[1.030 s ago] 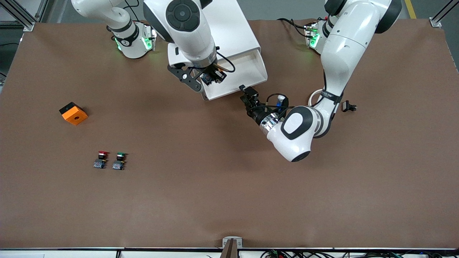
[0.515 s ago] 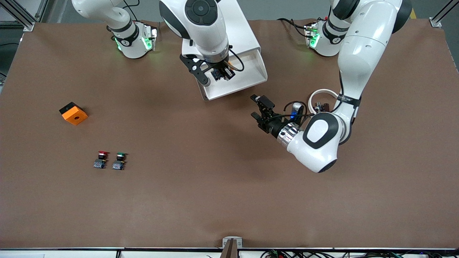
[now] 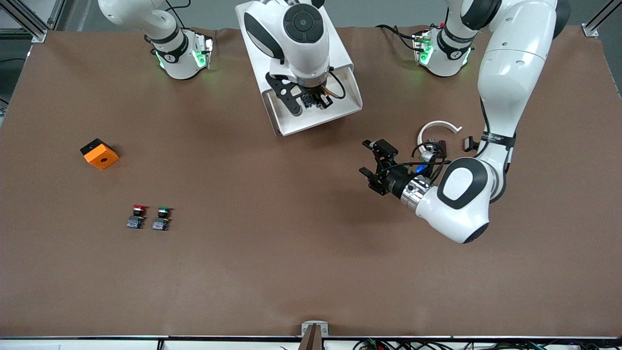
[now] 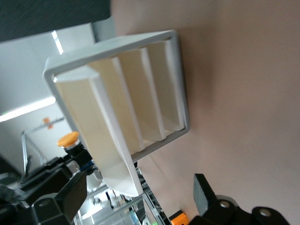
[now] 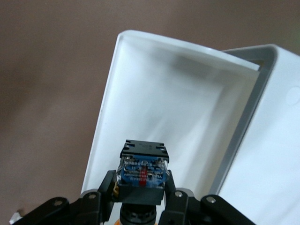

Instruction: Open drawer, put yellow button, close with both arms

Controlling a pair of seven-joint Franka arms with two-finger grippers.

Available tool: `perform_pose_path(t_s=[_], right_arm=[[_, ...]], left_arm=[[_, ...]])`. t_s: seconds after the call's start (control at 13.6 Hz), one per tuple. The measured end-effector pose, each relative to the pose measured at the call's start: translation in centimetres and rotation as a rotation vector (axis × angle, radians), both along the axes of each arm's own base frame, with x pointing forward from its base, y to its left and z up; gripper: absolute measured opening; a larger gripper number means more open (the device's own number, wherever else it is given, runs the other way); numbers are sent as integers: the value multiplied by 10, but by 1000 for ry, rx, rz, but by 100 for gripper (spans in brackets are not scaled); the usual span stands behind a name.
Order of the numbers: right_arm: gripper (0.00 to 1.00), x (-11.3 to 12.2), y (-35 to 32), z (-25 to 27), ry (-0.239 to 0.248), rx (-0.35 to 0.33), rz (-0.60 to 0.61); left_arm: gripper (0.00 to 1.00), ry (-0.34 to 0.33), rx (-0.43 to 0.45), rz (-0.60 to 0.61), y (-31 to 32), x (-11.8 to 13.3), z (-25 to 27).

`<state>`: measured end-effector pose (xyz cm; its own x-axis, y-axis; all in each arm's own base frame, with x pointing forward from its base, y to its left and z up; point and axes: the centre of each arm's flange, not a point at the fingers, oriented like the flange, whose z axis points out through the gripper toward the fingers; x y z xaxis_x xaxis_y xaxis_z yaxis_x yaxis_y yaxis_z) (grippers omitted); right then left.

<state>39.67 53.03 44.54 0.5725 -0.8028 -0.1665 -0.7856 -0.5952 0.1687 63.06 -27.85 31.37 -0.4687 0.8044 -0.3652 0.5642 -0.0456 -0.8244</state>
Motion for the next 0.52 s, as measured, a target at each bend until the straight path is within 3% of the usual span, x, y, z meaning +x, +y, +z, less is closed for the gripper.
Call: perform_pose_path(t_s=[0.22,0.52], right_arm=[[44,-3,6,-19,17,-21,10],[44,-6,11,-36,32,-39,17]], left_arm=[[100,-142,-4,-62,25,10,23],[100,-420,-20,-305,62,14,56]])
